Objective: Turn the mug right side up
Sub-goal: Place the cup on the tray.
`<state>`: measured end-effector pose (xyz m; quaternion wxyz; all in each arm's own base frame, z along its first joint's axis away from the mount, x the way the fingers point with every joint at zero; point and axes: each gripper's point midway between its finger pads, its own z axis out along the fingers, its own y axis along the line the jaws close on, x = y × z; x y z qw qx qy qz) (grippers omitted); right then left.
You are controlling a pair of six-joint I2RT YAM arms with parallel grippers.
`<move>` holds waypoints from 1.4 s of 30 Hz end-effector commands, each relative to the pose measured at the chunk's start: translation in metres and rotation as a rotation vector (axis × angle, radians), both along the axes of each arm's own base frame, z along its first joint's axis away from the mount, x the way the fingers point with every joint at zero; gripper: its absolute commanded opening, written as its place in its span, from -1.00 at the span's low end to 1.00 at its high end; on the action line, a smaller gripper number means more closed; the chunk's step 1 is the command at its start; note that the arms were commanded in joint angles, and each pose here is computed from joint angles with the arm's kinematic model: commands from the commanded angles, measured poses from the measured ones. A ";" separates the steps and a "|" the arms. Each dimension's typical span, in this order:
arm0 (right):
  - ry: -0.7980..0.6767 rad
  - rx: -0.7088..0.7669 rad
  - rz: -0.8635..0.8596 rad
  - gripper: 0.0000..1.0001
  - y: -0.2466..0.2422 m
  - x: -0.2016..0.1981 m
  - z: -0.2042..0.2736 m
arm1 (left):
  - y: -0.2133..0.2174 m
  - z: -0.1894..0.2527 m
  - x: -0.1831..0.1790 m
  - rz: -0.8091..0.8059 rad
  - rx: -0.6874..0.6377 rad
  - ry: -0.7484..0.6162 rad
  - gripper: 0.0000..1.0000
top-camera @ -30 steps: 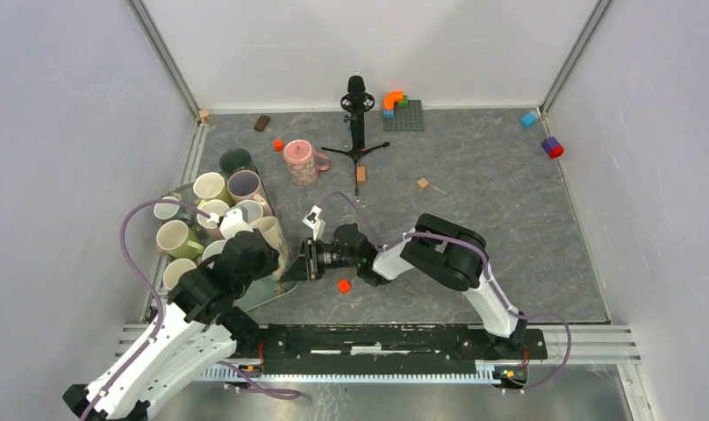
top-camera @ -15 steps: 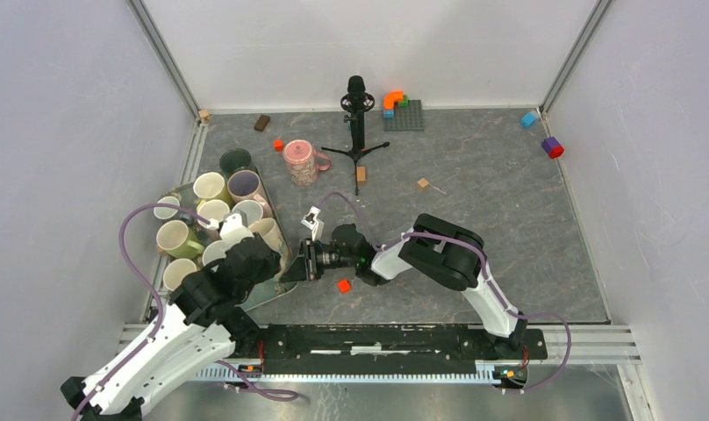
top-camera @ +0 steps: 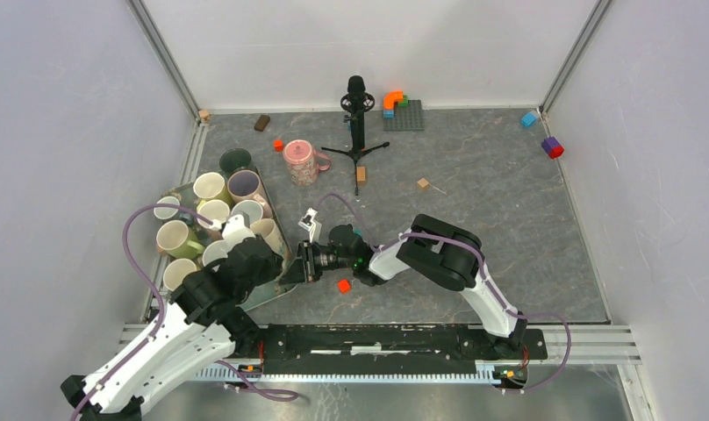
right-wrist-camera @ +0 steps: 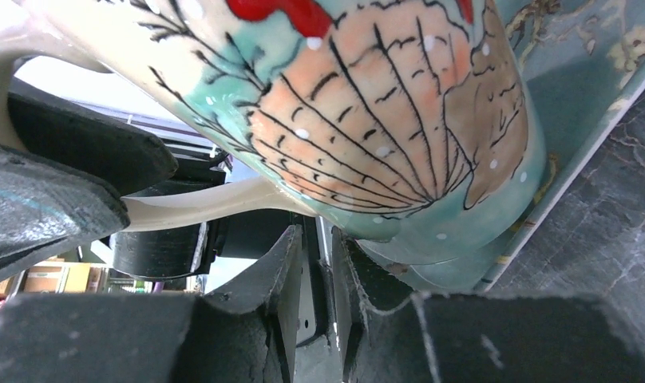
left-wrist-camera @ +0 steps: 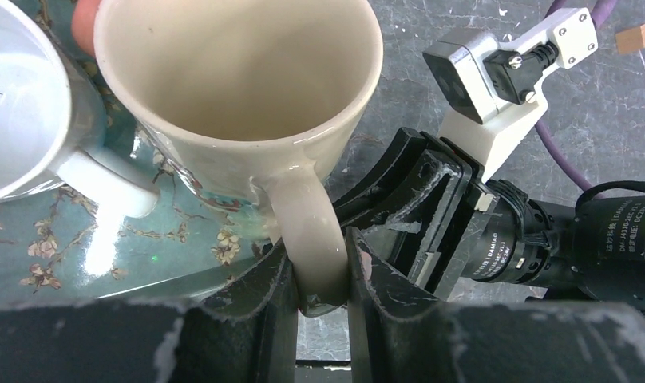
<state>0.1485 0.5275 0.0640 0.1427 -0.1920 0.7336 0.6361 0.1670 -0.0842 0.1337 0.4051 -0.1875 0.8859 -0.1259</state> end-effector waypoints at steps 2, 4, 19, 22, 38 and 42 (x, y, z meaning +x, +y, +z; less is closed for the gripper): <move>-0.050 -0.025 -0.075 -0.47 0.007 0.024 -0.012 | -0.020 -0.013 -0.016 -0.048 -0.076 0.114 -0.86; -0.050 -0.031 -0.080 -0.47 0.006 0.025 -0.015 | -0.021 -0.016 -0.018 -0.051 -0.076 0.125 -0.85; -0.062 -0.055 -0.087 -0.48 0.002 0.027 -0.022 | -0.019 -0.039 -0.031 0.002 -0.096 0.216 -0.81; -0.063 -0.052 -0.086 -0.48 0.002 0.027 -0.022 | -0.019 -0.043 -0.033 0.002 -0.096 0.231 -0.81; 0.040 0.006 -0.082 -0.49 0.005 0.027 -0.002 | -0.028 -0.060 -0.041 -0.023 -0.082 0.302 -0.79; 0.045 0.001 -0.085 -0.49 0.004 0.027 -0.003 | -0.030 -0.064 -0.042 -0.028 -0.083 0.312 -0.78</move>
